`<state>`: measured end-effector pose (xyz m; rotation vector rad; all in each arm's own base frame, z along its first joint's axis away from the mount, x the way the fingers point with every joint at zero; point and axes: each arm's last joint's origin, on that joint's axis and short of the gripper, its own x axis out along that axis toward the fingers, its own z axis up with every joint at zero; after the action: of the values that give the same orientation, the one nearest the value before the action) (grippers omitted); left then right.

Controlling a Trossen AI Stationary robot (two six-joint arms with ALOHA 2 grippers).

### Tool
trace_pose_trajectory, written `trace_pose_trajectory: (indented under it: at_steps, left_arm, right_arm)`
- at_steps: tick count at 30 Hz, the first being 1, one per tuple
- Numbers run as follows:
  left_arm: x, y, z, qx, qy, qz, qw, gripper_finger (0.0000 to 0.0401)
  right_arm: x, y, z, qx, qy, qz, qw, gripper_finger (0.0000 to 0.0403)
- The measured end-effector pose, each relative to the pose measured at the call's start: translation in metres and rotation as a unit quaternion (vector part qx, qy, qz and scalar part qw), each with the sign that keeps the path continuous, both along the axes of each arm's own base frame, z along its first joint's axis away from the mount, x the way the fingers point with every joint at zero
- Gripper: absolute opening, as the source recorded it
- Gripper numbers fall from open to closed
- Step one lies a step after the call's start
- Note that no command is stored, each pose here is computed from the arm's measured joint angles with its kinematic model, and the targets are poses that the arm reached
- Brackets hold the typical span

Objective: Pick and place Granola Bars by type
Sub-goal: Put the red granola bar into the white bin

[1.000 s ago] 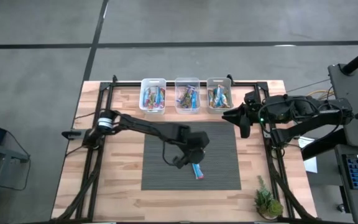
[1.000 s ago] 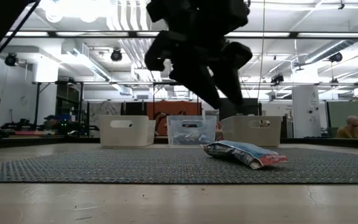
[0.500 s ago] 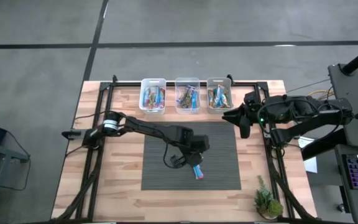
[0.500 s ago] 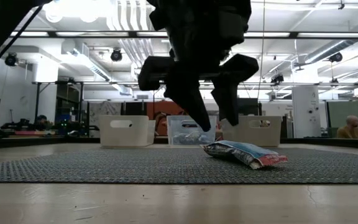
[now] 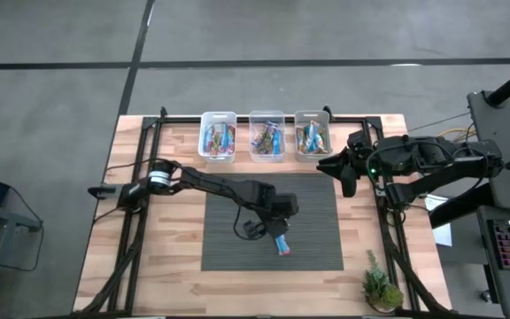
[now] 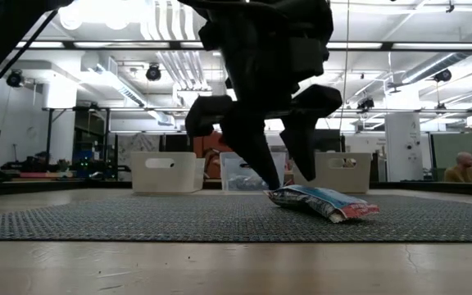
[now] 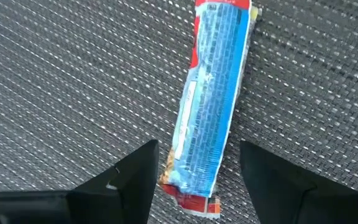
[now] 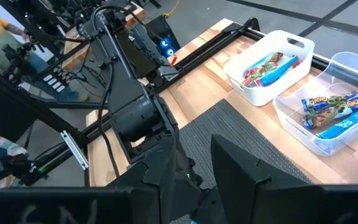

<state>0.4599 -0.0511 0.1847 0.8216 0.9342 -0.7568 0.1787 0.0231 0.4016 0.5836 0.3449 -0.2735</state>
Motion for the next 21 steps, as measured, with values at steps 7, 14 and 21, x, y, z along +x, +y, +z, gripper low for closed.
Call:
trace_pose_trajectory:
  at_steps: [7, 14, 21]
  left_arm:
    - [-0.002, 0.001, -0.007, 0.006, 0.003, 0.003, 1.0, 0.0206]
    - [0.001, 0.002, -0.01, 0.024, -0.017, 0.013, 0.999, 0.0206]
    - [-0.002, 0.003, -0.015, 0.029, -0.007, 0.014, 0.999, 0.0206]
  right_arm:
    - [0.0, 0.0, 0.0, -0.002, 0.001, 0.001, 1.0, 0.0095]
    - [0.0, 0.0, 0.0, -0.003, 0.001, -0.002, 1.0, 0.0095]
    - [0.0, 0.0, 0.0, -0.004, 0.001, -0.003, 1.0, 0.0096]
